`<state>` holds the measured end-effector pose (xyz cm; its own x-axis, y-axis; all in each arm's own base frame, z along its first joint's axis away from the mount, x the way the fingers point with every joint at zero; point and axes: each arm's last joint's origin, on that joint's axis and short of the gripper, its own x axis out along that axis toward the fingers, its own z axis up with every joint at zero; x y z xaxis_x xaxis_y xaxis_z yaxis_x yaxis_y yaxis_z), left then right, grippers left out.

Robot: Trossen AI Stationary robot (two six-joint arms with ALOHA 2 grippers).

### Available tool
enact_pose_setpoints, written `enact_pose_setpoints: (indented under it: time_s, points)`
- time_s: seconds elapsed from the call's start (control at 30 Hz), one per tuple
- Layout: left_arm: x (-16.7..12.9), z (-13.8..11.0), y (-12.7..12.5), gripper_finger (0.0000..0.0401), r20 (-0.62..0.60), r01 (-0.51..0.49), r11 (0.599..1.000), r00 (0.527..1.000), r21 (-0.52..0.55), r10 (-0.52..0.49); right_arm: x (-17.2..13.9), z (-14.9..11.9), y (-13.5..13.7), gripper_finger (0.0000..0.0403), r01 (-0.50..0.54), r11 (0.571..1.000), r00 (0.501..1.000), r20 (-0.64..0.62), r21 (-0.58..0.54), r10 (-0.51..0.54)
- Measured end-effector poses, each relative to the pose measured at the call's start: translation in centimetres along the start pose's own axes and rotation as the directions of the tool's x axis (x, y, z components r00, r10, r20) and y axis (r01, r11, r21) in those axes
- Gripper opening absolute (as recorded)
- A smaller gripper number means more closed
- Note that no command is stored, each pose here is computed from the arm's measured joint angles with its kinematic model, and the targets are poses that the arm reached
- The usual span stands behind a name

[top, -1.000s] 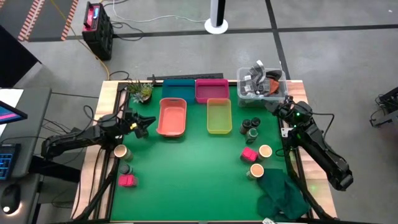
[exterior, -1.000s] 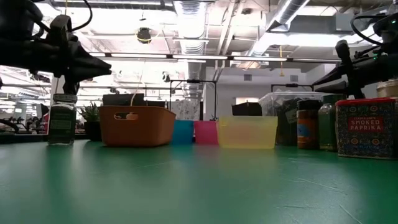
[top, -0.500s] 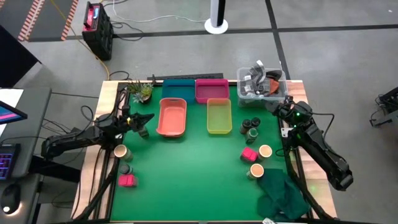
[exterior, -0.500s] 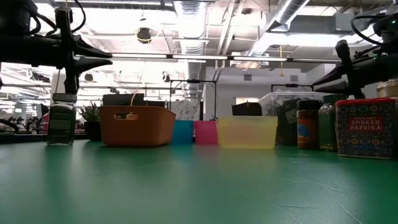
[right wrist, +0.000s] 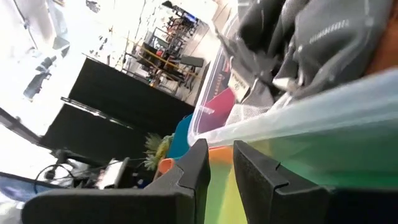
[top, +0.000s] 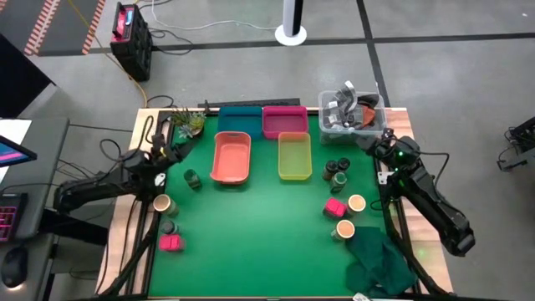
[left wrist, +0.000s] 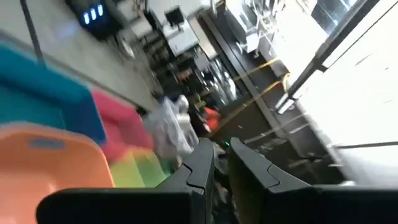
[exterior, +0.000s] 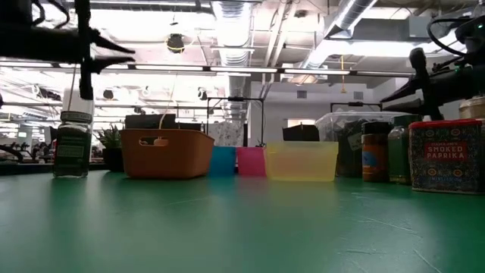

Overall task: Sort spices by type
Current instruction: Put the left seasoning bottle into the orange bin

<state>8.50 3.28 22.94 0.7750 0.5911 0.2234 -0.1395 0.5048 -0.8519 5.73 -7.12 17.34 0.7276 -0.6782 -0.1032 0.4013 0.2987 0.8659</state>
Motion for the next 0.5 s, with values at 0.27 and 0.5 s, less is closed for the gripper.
enact_pose_setpoints:
  time_s: [0.27, 0.5]
  points:
    - [1.2, 2.2, -4.1, 0.004, -0.044, -0.023, 0.958, 0.998, 0.285, 0.037, -0.4, 0.0, 2.6, 0.0103, -0.318, 0.932, 0.943, -0.16, -0.173, 0.292]
    - [2.4, 3.1, -6.9, 0.0054, -0.295, -0.105, 0.89, 0.921, 0.444, 0.256, -2.4, 1.1, 6.2, 0.0103, -0.38, 0.858, 0.922, -0.216, -0.345, 0.321]
